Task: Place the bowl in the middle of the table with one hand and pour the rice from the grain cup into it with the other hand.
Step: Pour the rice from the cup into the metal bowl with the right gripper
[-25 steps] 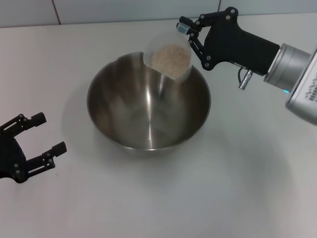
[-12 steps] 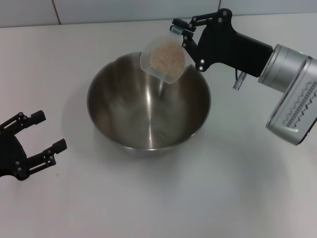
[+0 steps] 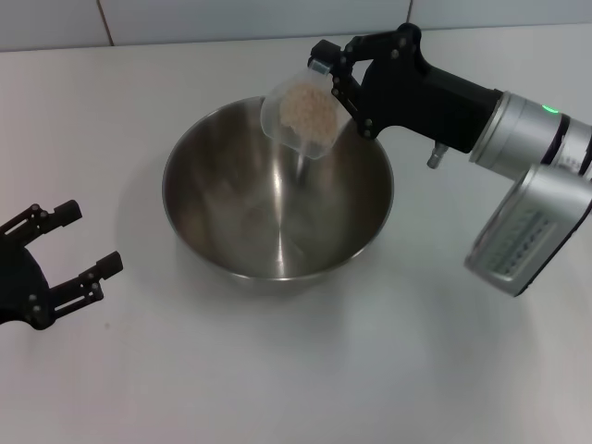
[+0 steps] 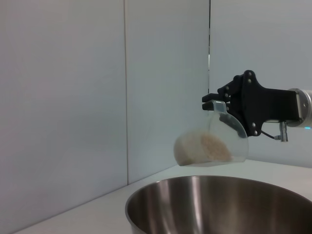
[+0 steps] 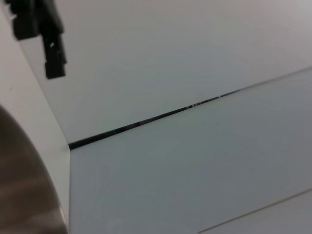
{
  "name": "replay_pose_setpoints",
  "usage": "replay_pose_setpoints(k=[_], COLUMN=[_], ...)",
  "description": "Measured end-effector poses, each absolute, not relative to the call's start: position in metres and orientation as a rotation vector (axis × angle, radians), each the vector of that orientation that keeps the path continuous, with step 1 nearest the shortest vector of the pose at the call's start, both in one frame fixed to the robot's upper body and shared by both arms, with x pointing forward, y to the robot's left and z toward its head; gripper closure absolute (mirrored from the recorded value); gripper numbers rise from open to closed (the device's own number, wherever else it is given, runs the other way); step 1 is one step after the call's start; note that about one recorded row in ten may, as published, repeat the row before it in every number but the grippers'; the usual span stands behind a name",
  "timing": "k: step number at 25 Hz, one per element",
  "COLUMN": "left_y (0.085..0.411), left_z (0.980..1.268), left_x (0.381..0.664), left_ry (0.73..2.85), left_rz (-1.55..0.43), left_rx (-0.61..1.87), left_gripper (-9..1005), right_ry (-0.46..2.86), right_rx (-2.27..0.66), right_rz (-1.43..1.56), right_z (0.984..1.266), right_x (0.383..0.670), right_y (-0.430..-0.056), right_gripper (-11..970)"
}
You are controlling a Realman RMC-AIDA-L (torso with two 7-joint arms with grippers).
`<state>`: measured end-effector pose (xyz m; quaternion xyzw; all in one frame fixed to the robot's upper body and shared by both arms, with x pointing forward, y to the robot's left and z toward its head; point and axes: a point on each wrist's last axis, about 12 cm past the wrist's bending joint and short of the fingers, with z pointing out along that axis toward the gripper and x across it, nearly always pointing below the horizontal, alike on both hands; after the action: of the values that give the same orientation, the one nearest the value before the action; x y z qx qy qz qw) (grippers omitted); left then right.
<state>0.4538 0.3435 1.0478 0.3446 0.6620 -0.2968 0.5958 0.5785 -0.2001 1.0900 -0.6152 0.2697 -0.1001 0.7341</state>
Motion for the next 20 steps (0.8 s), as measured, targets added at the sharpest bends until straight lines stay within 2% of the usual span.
replay_pose_setpoints(k=[20], left_y=[0.34], left_z=[1.042], left_x=[0.448], left_ry=[1.537], left_rz=[-0.674], left_rx=[0.789], left_gripper=[183], right_ry=[0.254], right_rx=[-1.457], right_rz=[-0.637], right_z=[1.082], right_x=[0.57], right_y=[-0.187], right_gripper=[940])
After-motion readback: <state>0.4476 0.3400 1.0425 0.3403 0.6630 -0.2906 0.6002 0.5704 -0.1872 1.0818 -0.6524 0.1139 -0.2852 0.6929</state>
